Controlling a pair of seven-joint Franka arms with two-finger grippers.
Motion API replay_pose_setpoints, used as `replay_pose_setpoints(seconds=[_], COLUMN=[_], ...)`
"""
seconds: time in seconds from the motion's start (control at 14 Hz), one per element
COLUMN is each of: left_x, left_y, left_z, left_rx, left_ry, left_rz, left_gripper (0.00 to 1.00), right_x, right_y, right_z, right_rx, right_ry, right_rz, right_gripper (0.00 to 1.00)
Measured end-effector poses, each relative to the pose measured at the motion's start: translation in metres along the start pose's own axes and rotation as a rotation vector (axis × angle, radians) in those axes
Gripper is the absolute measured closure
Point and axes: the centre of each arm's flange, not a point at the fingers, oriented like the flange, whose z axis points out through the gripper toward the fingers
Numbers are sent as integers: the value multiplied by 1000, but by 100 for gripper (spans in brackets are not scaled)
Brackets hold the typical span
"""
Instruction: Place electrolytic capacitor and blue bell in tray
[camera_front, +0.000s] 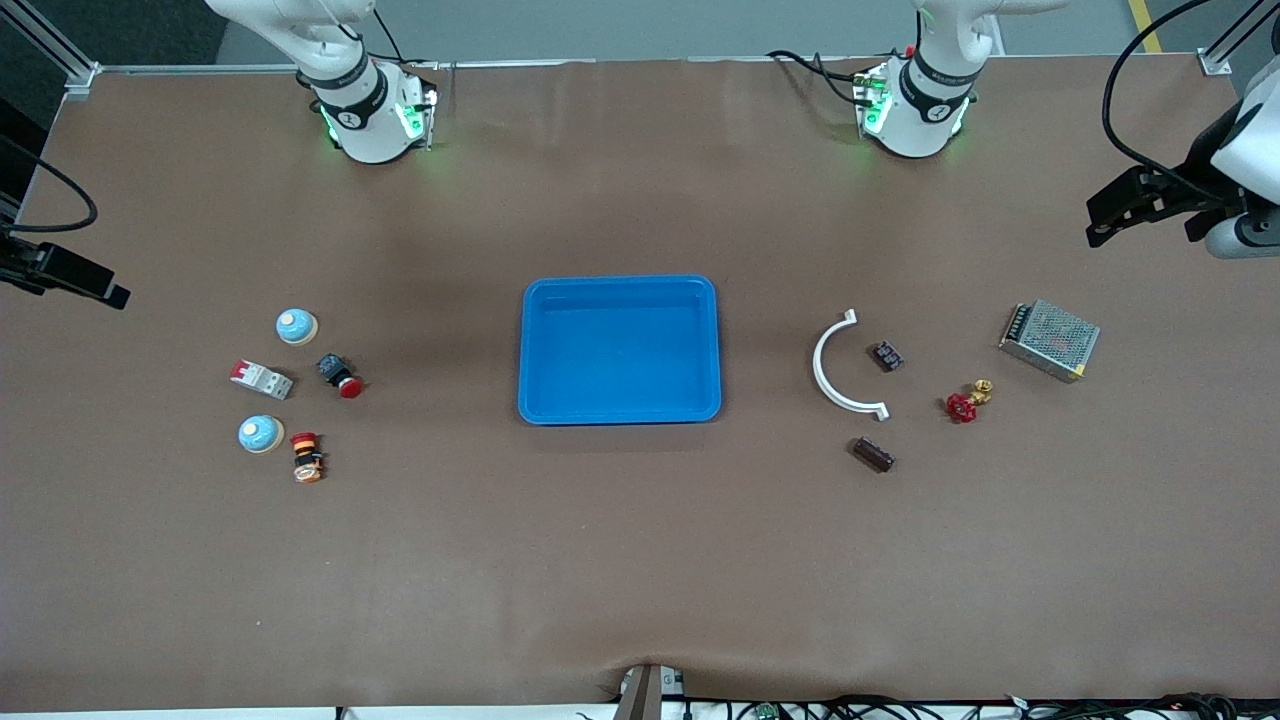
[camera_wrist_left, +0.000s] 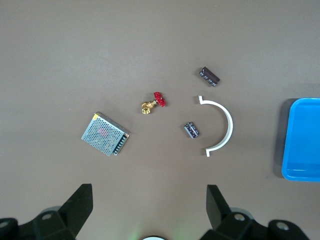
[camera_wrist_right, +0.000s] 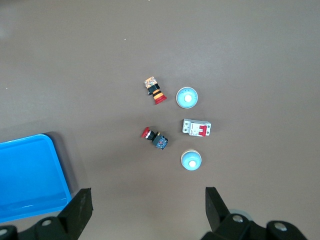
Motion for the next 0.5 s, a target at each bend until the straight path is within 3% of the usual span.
replay_pose_setpoints(seconds=[0.29,0.5], left_x=[13,26], left_y=[-6,-4], left_z=[30,61], left_rx=[-17,-15], left_ry=[-63,-119], left_rz=[-15,-11], left_gripper=[0,0], right_x=[1,11], right_y=[1,6], right_z=[11,58], right_rx=[-2,-3], right_ry=[-15,-10], right_rz=[3,13], right_gripper=[0,0])
